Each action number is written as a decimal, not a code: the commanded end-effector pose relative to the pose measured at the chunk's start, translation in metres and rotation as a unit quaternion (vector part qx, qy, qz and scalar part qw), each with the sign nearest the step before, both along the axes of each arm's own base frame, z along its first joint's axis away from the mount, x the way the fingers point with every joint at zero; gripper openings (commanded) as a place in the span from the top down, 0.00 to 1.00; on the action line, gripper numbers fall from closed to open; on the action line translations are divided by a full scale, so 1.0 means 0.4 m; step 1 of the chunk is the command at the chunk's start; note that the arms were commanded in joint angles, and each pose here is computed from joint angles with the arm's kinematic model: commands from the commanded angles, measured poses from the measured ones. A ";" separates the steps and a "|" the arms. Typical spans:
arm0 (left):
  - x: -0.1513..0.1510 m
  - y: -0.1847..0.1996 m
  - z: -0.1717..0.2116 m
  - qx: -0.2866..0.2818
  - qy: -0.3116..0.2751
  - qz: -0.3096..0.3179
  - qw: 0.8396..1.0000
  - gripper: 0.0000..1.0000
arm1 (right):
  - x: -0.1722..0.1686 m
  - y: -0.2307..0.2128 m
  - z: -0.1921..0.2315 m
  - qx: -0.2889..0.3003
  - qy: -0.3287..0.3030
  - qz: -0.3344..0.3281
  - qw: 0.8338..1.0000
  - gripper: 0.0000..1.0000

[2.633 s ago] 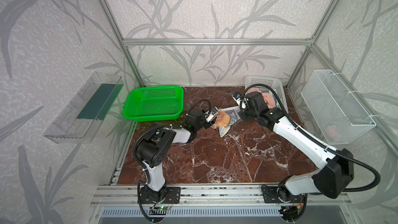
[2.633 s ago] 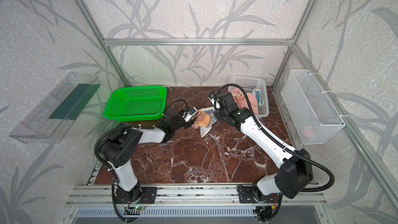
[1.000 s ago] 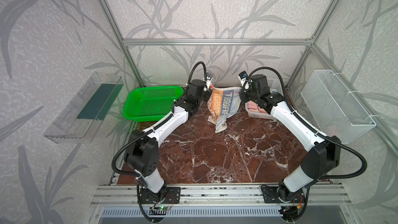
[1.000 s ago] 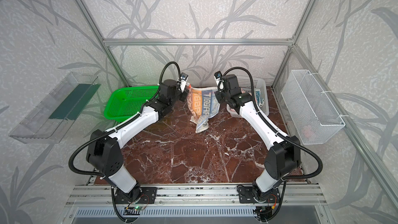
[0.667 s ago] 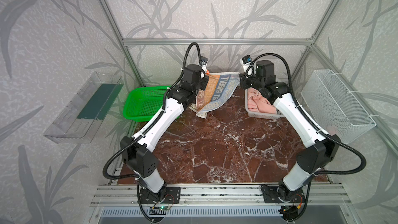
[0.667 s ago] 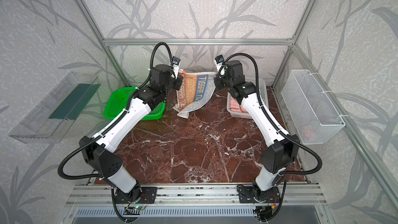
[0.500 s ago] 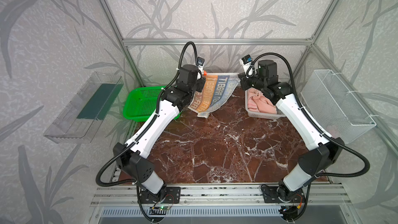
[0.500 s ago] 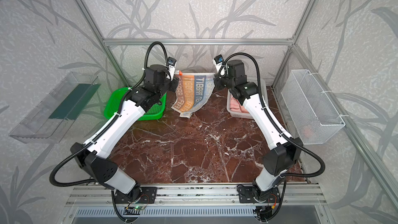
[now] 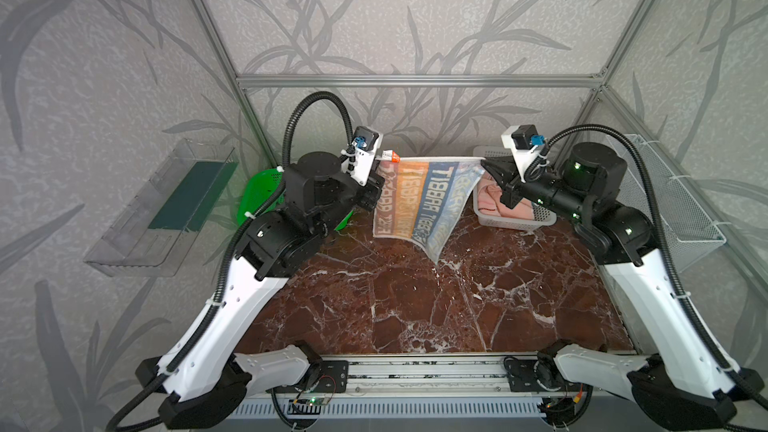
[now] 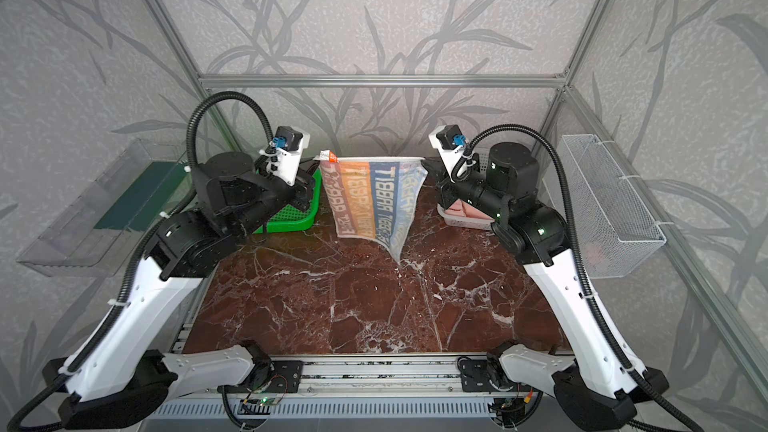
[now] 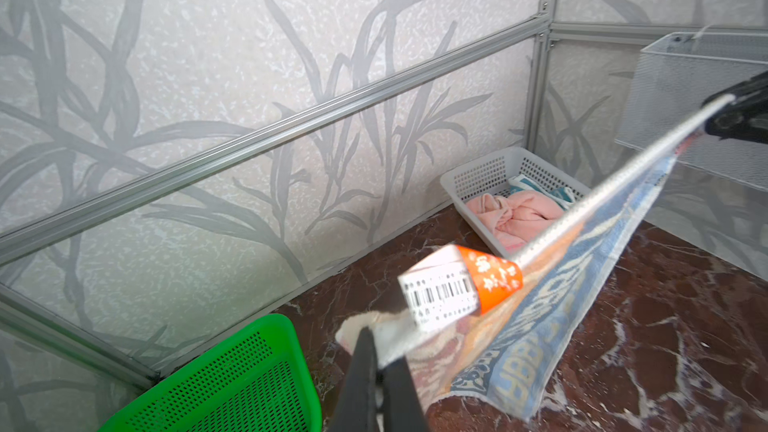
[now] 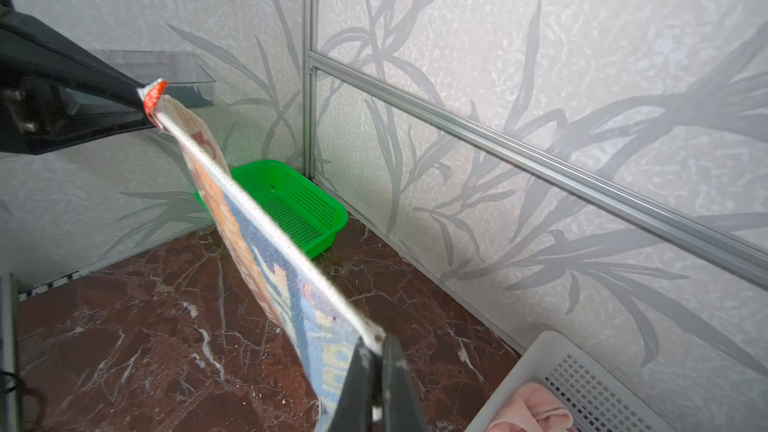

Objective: Fold and stack the towels
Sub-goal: 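Raise both grippers high, pulling the cream RABBIT towel taut between them, then lower the stretched towel onto the table, laying it flat toward the robot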

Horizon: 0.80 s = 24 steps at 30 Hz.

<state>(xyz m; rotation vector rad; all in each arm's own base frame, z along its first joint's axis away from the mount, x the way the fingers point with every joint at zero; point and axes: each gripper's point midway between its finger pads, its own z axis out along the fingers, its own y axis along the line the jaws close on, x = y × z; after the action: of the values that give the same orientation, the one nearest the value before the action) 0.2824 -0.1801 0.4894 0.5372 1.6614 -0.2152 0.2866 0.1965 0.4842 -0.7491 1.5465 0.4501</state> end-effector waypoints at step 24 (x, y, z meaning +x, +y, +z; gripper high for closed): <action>0.024 0.080 -0.120 0.023 0.025 0.097 0.995 1.00 | 0.096 0.005 -0.136 -0.030 0.038 -0.040 0.998 1.00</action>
<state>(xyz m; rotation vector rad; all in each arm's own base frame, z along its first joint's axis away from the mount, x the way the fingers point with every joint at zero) 0.2638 -0.1690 0.4504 0.5067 1.7283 -0.2440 0.2920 0.2086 0.4416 -0.7902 1.6175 0.4988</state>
